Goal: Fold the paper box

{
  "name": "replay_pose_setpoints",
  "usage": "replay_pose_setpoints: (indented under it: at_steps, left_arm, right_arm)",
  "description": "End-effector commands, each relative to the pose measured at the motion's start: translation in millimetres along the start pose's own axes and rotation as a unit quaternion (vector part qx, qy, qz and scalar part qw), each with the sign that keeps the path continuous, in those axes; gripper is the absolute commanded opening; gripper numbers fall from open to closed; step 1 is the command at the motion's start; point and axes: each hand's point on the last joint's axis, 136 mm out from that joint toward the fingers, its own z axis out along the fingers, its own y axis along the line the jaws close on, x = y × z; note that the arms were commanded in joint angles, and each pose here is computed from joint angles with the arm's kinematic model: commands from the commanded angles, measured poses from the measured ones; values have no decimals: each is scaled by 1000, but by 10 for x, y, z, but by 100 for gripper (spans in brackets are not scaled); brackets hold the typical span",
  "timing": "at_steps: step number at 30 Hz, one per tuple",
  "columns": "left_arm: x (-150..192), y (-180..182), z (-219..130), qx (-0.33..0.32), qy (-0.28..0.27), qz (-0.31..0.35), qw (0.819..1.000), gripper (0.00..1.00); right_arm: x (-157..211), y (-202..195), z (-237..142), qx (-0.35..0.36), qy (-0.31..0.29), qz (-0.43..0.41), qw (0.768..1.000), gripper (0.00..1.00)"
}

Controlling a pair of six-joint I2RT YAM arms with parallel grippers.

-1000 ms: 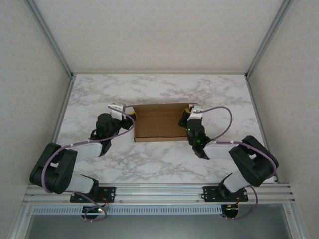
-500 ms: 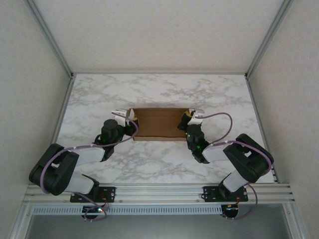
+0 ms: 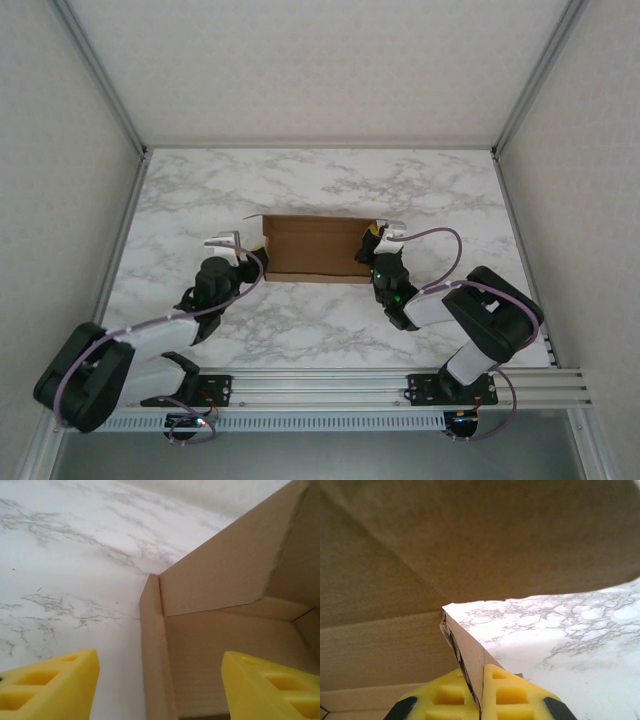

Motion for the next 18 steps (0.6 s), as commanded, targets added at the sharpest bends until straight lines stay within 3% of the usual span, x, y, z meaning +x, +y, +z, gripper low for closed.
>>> replay_pose_setpoints:
  at_steps: [1,4,10,12,18]
  left_arm:
    - [-138,18,-212,-8,-45,-58,997,67]
    - [-331,-96,-419,2,-83,-58,995,63]
    - [-894,-83,-862,-66,-177,-108,976,59]
    - [-1113,-176,-869,-83,-171,-107,976,59]
    - [-1593,-1108,-407,-18,-82,34,996,68]
  right_arm:
    - [783,-179,-131,11,131,-86,988,0]
    - [776,-154,-115,8,130,-85,988,0]
    - [746,-133,-99,8,129,-84,988,0]
    - [751,-125,-92,8,131,-86,988,0]
    - [783,-110,-86,4,137,-88,987,2]
